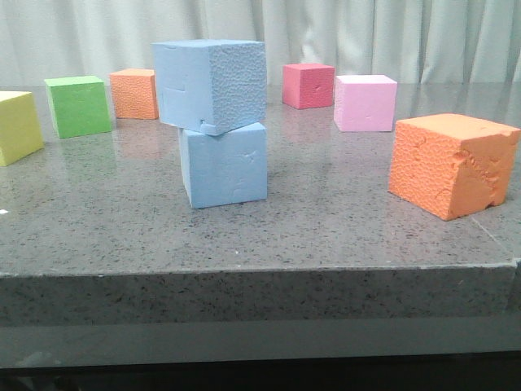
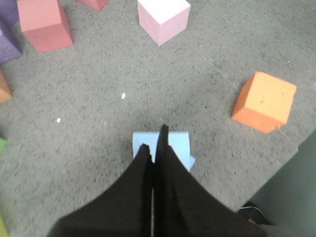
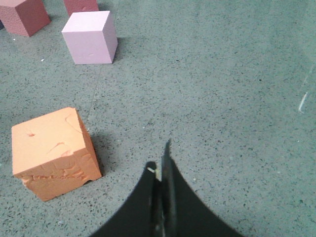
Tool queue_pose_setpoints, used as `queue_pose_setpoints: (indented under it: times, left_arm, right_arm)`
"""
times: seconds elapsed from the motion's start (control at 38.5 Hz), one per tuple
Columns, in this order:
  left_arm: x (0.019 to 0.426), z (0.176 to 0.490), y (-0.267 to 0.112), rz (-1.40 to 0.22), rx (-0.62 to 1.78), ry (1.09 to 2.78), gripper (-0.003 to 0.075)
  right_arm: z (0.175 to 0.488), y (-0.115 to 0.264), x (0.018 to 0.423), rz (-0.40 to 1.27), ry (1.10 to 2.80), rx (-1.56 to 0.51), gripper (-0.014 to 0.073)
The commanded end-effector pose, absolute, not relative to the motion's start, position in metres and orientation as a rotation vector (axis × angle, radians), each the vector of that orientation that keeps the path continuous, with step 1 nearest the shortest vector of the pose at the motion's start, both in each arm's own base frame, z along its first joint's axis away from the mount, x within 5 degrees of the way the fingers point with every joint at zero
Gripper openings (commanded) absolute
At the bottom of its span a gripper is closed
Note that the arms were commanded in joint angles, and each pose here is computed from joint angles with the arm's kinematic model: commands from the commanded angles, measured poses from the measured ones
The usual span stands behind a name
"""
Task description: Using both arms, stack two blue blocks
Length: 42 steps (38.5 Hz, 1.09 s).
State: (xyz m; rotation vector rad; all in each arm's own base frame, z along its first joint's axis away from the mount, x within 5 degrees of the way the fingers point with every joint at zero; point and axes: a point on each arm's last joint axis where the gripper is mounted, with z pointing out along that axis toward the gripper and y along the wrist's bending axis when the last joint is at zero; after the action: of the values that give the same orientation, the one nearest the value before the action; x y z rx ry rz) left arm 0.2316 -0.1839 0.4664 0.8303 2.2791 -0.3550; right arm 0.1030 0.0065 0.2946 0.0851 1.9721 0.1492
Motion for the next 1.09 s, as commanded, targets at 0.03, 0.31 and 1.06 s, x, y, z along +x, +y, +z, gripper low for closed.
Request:
queue_pose_setpoints:
  times: [0.03, 0.31, 1.06]
  left_arm:
    - [0.194, 0.48, -0.158, -0.378, 0.824, 2.222, -0.002]
    - [0.129, 0.466, -0.107, -0.491, 0.679, 1.897, -0.002]
    - [0.032, 0.41, -0.029, -0.576, 0.515, 1.474, -0.002]
  right_arm:
    - [0.31, 0.005, 0.105, 0.126, 1.874, 0.069, -0.006]
    - [0.31, 0.005, 0.105, 0.126, 1.874, 0.069, -0.006]
    - [0.31, 0.005, 0.105, 0.126, 1.875, 0.069, -0.006]
